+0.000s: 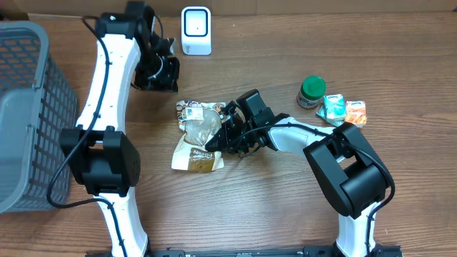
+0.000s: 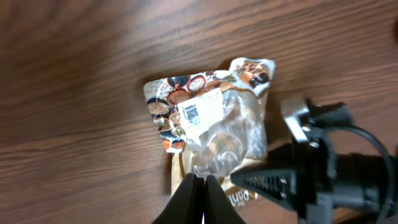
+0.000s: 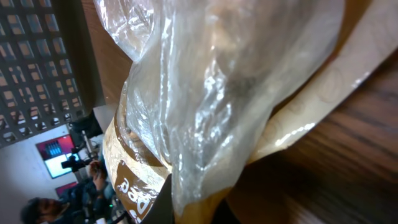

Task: Scan the item barcode
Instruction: 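Grasp the bag with the right gripper and lift it toward the scanner, then release the left gripper and carry the bag to the scanner with the right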

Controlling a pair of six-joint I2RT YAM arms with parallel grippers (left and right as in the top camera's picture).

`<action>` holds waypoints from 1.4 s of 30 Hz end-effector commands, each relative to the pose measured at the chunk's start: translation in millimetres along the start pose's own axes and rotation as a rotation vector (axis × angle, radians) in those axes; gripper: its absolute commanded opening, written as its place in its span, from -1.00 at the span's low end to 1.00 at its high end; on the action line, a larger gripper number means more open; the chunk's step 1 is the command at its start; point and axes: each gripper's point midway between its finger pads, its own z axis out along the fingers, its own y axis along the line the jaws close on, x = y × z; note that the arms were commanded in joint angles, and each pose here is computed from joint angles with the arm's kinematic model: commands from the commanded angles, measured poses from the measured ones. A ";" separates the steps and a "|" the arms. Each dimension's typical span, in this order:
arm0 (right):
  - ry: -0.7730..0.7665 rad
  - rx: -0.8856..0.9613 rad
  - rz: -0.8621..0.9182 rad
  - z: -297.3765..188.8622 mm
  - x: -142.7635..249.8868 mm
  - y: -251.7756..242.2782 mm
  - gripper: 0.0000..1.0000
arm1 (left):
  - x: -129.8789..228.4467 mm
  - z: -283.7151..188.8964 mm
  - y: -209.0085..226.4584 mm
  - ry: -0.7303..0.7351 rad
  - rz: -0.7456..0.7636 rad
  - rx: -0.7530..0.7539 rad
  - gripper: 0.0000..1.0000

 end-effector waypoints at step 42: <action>-0.419 0.237 -0.560 -211.2 17.6 148.6 -0.92 | 20.2 -183.6 113.2 -0.417 -0.267 -0.019 0.67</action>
